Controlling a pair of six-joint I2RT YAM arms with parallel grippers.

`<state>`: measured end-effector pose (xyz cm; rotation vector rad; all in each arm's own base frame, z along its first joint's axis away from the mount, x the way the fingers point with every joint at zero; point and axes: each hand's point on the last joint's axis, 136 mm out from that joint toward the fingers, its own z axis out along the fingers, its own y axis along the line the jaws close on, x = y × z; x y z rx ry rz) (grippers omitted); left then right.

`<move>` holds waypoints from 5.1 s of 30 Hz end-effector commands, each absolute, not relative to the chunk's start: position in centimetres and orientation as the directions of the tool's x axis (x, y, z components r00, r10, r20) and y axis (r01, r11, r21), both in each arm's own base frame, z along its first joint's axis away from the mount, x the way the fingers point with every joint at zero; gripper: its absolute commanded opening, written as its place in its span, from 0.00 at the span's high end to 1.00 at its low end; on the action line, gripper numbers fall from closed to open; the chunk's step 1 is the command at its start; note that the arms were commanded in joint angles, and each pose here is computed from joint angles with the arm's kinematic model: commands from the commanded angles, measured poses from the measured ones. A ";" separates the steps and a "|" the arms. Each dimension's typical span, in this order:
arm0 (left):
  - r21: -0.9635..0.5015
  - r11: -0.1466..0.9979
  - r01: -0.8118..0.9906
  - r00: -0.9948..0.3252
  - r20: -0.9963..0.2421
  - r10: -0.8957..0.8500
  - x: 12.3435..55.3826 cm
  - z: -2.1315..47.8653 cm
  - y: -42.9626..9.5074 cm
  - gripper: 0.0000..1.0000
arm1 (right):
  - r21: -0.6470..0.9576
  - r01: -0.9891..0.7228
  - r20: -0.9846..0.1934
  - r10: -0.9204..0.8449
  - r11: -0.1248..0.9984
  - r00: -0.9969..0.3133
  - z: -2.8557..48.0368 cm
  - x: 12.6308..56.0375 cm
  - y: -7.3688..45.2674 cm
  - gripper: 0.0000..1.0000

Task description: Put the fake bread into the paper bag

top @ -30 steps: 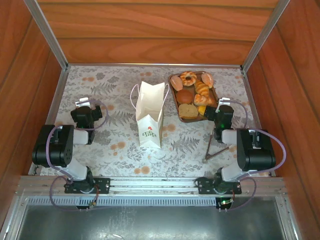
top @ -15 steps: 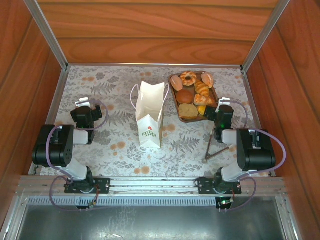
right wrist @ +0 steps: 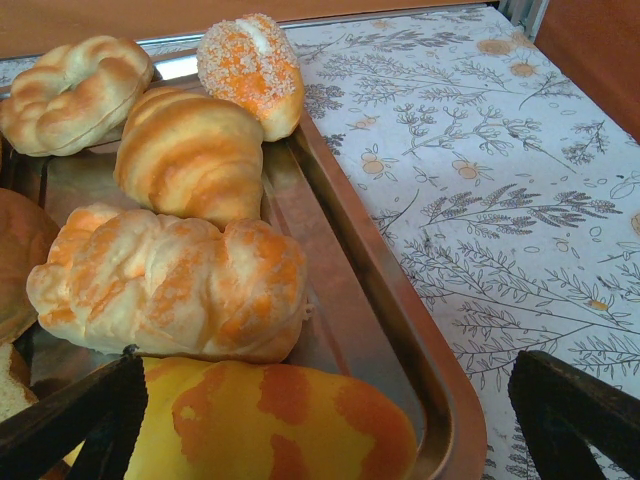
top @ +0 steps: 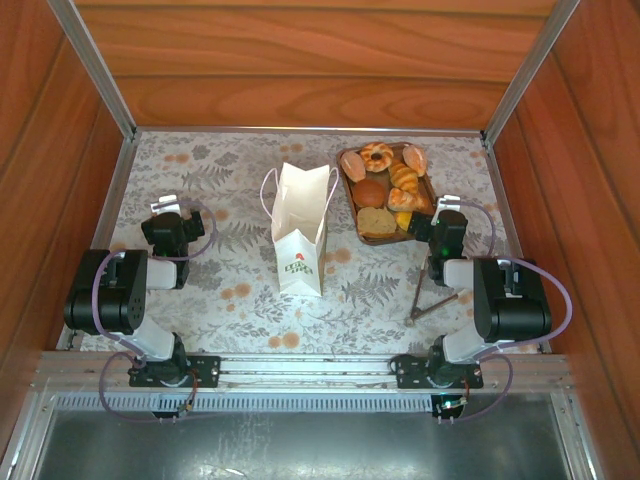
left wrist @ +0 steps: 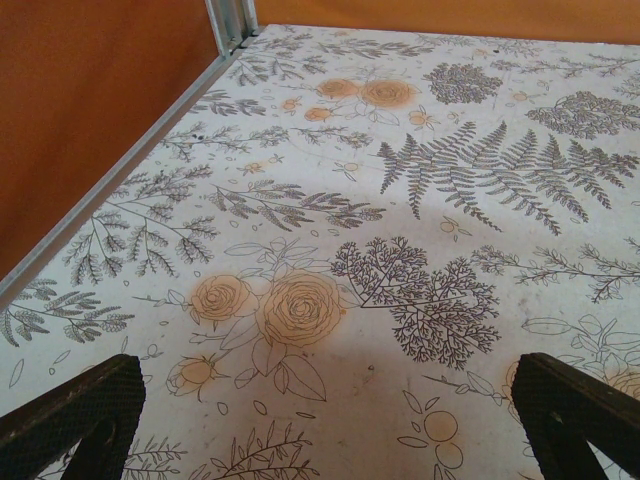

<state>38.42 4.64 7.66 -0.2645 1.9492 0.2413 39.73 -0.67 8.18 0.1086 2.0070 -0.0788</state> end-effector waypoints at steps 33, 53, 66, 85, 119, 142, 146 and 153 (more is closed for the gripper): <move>-0.465 0.864 -0.192 -0.502 -0.710 -0.493 28.3 25.5 -4.5 0.00 | 0.362 0.132 -0.767 0.375 0.923 -0.521 20.1 29.1 2.3 0.00; -0.583 0.789 0.192 -0.812 -0.546 -0.206 19.3 28.2 -18.1 0.12 | 0.400 0.103 -0.741 0.388 0.911 -0.549 18.9 28.7 3.2 0.00; -0.435 0.875 0.214 -0.761 -0.636 -0.131 23.6 28.8 -21.5 0.15 | 0.380 0.111 -0.743 0.375 0.918 -0.554 18.6 28.5 3.0 0.00; -0.442 0.888 0.129 -0.722 -0.655 -0.221 27.0 27.3 -22.7 0.51 | 0.320 0.096 -0.758 0.315 0.943 -0.571 19.1 28.1 2.6 0.00; -0.408 0.908 0.092 -0.668 -0.702 -0.247 29.1 28.7 -20.5 1.00 | 0.292 0.095 -0.756 0.290 0.952 -0.587 18.5 27.9 2.4 0.00; -0.499 0.860 0.104 -0.630 -0.702 -0.331 41.5 29.8 -20.9 1.00 | 0.242 0.105 -0.755 0.255 0.965 -0.605 19.8 26.5 1.8 0.00; -0.537 0.838 0.095 -0.662 -0.663 -0.350 43.0 28.1 -21.4 1.00 | 0.248 0.104 -0.745 0.258 0.963 -0.615 19.6 26.6 2.0 0.00; -0.517 0.851 0.097 -0.660 -0.673 -0.334 43.5 27.6 -20.9 0.61 | 0.248 0.106 -0.729 0.258 0.963 -0.634 19.7 26.5 2.1 0.00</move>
